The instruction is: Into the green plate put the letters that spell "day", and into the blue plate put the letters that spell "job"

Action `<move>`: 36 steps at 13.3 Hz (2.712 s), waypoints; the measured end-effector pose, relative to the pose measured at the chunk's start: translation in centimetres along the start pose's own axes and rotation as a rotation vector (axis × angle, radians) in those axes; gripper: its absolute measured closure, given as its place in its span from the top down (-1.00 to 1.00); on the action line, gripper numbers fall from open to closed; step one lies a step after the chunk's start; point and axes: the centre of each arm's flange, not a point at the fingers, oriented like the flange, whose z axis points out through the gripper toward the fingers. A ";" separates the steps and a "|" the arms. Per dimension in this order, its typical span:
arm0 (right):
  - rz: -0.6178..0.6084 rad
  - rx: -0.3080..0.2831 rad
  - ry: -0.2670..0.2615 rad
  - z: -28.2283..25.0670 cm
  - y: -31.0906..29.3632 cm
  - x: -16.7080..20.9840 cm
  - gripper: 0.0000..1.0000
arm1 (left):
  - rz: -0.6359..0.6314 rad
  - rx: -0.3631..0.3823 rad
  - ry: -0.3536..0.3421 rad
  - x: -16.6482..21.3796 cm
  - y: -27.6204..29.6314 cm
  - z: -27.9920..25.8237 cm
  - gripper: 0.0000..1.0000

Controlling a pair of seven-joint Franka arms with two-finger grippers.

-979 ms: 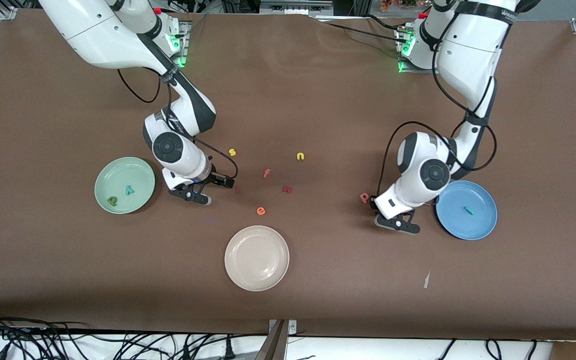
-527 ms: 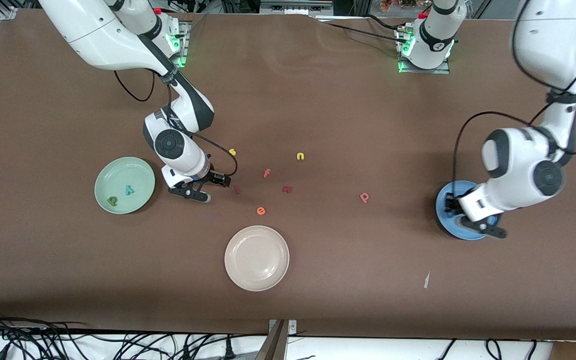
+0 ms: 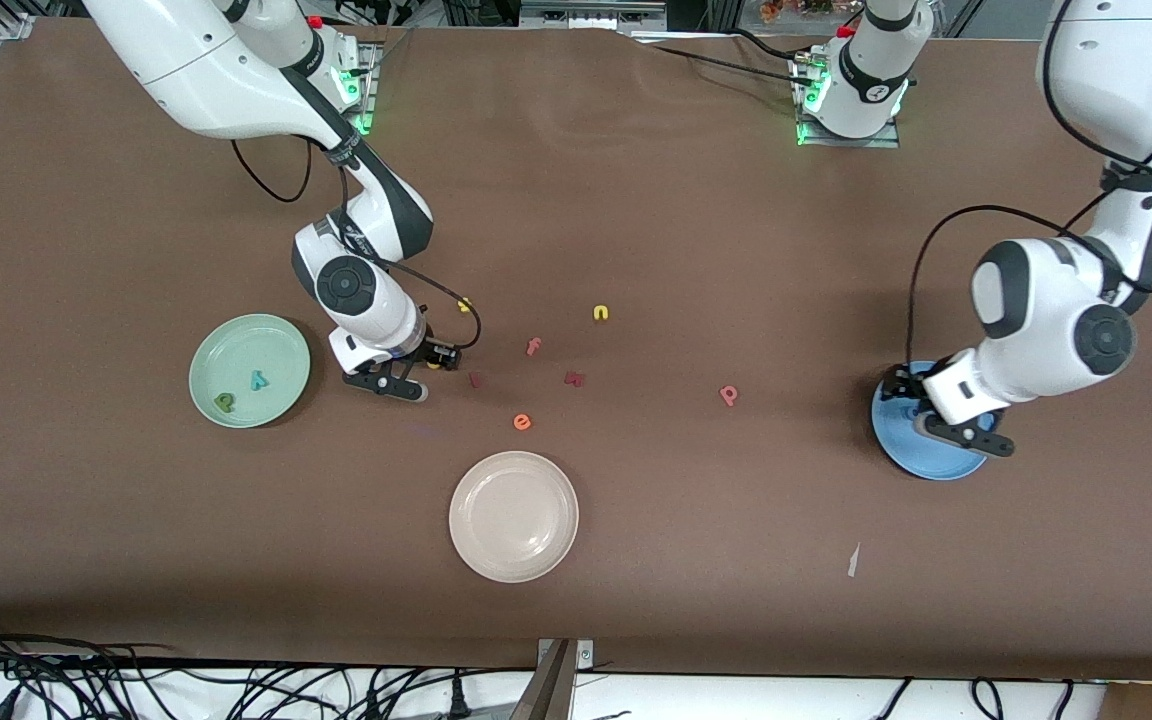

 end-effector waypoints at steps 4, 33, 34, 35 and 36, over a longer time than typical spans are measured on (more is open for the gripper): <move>-0.002 0.000 0.004 -0.1 -0.1 0.0 -0.15 | -0.107 0.057 0.000 0.9 9.5 1.4 0.20; -0.357 -0.187 -0.200 -9.2 19.4 12.8 0.49 | -0.160 0.125 0.060 1.9 21.5 11.5 -0.38; -0.362 -0.193 -0.221 -10.4 17.9 12.6 0.72 | -0.160 0.125 0.060 1.9 21.5 11.5 -0.38; -0.355 -0.199 -0.243 -11.8 16.2 12.3 0.96 | -0.160 0.125 0.060 1.9 21.5 11.5 -0.38; -0.336 -0.207 -0.262 -13.2 14.5 11.8 1.00 | -0.160 0.125 0.061 1.9 21.5 11.5 -0.38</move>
